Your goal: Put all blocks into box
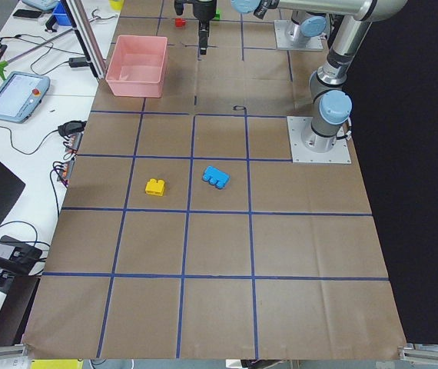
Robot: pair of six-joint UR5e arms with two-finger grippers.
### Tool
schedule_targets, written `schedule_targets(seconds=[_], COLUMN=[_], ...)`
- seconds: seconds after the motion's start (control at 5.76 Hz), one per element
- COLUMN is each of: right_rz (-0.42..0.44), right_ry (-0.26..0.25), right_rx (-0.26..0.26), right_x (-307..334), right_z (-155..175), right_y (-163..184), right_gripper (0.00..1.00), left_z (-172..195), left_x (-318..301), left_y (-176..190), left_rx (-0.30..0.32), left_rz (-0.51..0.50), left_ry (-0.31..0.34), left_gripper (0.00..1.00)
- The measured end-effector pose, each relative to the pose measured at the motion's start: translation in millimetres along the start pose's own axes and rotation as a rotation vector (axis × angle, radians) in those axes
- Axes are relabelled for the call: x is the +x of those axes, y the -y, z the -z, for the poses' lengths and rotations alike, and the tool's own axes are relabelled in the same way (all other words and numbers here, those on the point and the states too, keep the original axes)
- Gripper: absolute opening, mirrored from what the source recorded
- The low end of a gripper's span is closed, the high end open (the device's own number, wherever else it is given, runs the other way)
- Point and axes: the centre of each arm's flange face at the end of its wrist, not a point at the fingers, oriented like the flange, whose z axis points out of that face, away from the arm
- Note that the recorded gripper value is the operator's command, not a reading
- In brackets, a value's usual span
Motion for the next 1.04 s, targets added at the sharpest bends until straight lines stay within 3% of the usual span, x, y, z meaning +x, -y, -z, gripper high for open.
schedule_targets(seconds=[0.87,1.04], right_rz=[0.002,-0.003], right_ry=[-0.003,-0.002], right_rx=[-0.005,-0.009], right_x=[1.9,5.1], right_z=[-4.3,-6.0], right_y=[0.2,1.4], right_gripper=[1.00,1.00], left_z=[-5.7,-4.6], left_x=[-0.7,-4.1], left_y=[-1.6,-3.2], left_rx=[0.000,0.002], left_rz=[-0.001,-0.042], left_ry=[0.002,0.003], left_gripper=[1.00,1.00])
